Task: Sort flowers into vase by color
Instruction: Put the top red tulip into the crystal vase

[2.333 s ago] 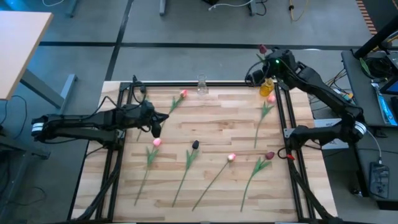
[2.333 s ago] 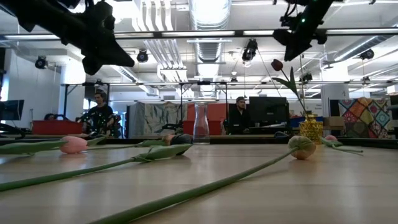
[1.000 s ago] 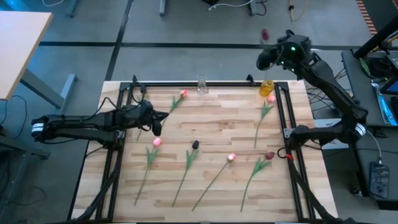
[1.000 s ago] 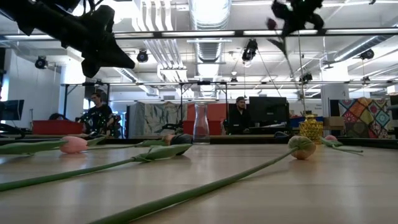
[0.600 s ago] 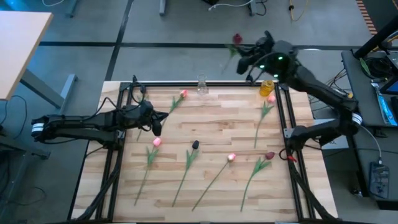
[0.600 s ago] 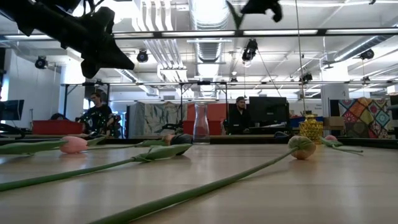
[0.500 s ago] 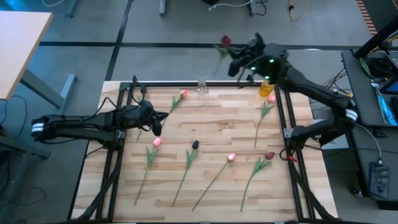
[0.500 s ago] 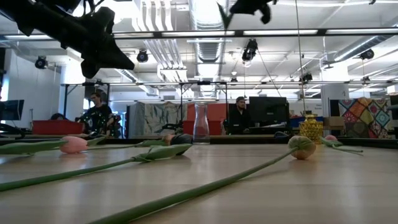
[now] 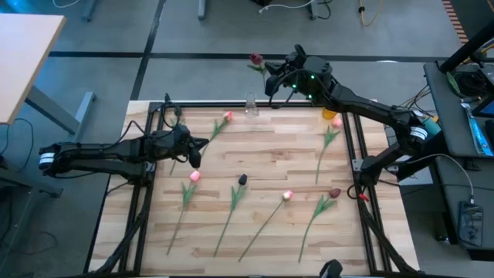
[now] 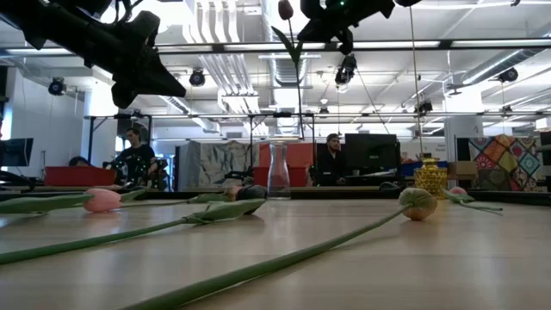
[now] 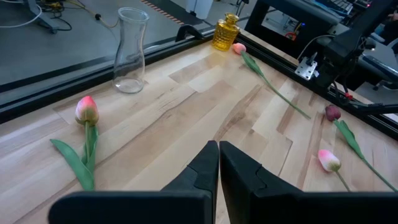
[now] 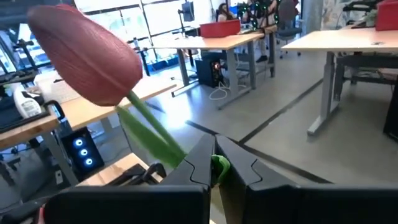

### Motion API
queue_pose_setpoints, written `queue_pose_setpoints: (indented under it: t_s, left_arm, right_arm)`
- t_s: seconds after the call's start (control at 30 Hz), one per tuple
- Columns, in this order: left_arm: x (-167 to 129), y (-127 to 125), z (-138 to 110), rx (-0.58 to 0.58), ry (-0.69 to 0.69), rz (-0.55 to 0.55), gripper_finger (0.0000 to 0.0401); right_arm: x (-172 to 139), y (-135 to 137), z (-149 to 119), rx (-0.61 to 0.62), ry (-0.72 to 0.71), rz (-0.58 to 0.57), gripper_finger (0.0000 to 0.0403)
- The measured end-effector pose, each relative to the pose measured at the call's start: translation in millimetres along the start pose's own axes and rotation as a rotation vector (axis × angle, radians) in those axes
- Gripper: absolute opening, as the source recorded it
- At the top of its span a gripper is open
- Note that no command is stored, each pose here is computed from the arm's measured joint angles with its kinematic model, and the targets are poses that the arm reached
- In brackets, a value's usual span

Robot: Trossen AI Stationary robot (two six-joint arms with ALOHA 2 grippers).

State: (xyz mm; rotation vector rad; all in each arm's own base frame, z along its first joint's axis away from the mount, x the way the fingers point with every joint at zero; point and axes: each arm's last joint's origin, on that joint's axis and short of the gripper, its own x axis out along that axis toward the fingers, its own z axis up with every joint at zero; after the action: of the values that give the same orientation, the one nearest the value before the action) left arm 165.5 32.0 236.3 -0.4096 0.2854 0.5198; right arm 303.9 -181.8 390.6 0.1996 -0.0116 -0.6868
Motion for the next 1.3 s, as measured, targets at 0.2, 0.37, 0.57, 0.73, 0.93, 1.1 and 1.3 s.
queue_pose_setpoints:
  t_s: [0.2,0.37,0.57,0.73,0.93,1.1,1.3]
  left_arm:
    - [0,0,0,-0.002,0.000,0.000,0.0000]
    - [0,0,0,-0.002,0.000,0.000,0.0000]
    - [0,0,0,-0.002,0.000,0.000,0.0000]
    - [0,0,0,-0.002,0.001,0.000,0.0000]
    - [0,0,0,-0.003,0.001,0.000,0.0000]
    - [0,0,0,-0.002,0.001,0.000,0.0000]
    - [0,0,0,-0.001,0.004,0.002,0.0000]
  right_arm:
    - [-1,2,5,0.050,-0.045,0.013,0.0009]
    - [-1,4,8,0.125,-0.075,0.026,0.0009]
    - [-1,6,6,0.206,-0.068,0.036,0.0009]
    - [-1,6,5,0.291,-0.053,0.033,0.0009]
    - [-1,6,3,0.321,-0.046,0.030,0.0009]
    - [4,9,-2,0.340,-0.052,0.038,0.0009]
    - [23,16,-16,0.337,-0.045,0.067,0.0009]
